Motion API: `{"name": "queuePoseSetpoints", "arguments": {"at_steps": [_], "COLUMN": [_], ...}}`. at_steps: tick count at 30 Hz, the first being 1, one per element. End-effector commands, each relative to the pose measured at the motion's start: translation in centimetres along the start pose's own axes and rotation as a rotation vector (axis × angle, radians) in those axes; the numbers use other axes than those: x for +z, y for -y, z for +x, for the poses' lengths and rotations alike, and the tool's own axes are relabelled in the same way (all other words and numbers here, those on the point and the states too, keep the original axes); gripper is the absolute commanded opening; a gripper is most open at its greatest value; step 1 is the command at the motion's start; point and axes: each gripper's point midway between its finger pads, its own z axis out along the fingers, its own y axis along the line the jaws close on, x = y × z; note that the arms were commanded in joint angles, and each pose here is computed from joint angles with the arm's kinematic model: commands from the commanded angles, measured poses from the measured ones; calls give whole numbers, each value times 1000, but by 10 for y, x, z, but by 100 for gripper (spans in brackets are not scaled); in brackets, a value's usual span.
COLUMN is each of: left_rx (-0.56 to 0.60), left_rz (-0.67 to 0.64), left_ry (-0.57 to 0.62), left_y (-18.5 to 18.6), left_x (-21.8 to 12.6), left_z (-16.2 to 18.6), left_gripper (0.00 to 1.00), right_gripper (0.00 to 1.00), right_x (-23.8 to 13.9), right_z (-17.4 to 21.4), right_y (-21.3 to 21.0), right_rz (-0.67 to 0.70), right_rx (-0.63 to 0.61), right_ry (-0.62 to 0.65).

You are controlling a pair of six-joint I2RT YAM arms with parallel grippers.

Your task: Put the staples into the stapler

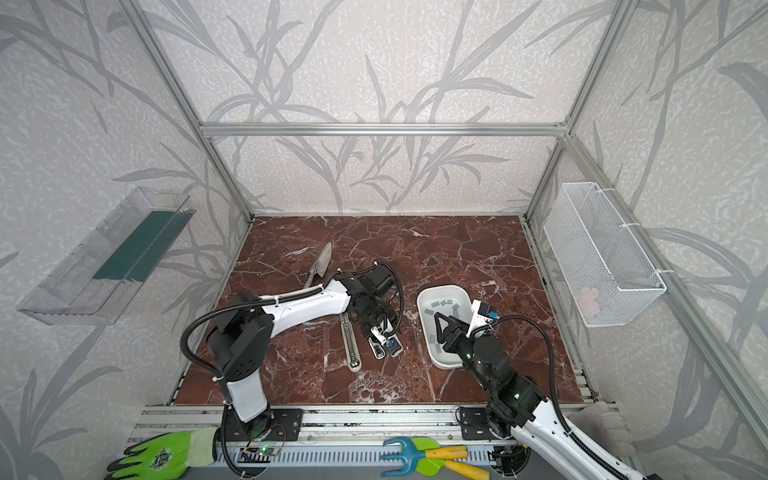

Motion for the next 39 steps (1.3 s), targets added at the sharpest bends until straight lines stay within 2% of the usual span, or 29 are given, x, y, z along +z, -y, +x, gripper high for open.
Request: {"name": "queuePoseSetpoints", "arguments": {"at_steps": [1,4,6,8,10,11,14,16,18,21,24,25,27,29,30,31,32,33,34,36,39], "left_rx": [-97,-177,-305,-534,-773,-896,-1124,-1192,-1218,-1195,-1206,-1254,-1491,-1761,-1815,-1804,-1746,-1708,-1690,-1672,-1576], "left_rz": [-182,-395,-621,-929,-1184,-1320,-1637,-1671,-1669,-1646,-1667,-1684,-1684,-1525,-1441,-1369,-1322,-1328,-1396,-1590,-1655], "left_ry": [92,117,146,181,179,159,168,164,129,140,169,195,289,387,436,483,490,458,382,178,-146], "left_y": [-30,-48,-65,-83,-81,-72,-45,-37,-34,-35,-28,-23,-4,20,24,22,19,20,26,41,53], "left_x": [-37,-71,-104,-157,-208,-235,-305,-330,-338,-340,-357,-367,-385,-373,-361,-348,-334,-323,-315,-313,-302], "left_z": [-35,-49,-52,-42,-21,-7,13,12,13,6,-2,-4,-8,-19,-25,-31,-33,-27,-10,28,61], "left_gripper": [49,51,57,67,99,99,99,99,99,99,99,99,99,99,99,99,99,99,99,99,99], "right_gripper": [60,62,63,63,63,62,58,53,50,51,49,47,38,36,36,37,38,38,38,38,38], "right_x": [-7,-10,-9,-7,-1,3,18,30,38,46,58,64,69,67,66,66,68,70,71,70,70], "right_z": [-21,-31,-35,-38,-38,-37,-27,-18,-13,-19,-22,-19,-16,-19,-21,-23,-25,-27,-28,-27,-16], "right_y": [-5,6,14,19,23,25,28,28,31,35,42,45,53,59,60,62,62,61,64,73,92], "right_rz": [37,122,182,234,285,309,356,369,392,436,463,465,488,530,539,541,526,520,537,588,662], "right_rx": [-77,-156,-201,-241,-311,-328,-364,-368,-357,-331,-287,-270,-225,-200,-192,-183,-176,-180,-187,-219,-310], "right_ry": [24,34,33,16,-29,-56,-156,-224,-262,-231,-227,-255,-293,-287,-272,-243,-219,-206,-202,-222,-302]}}
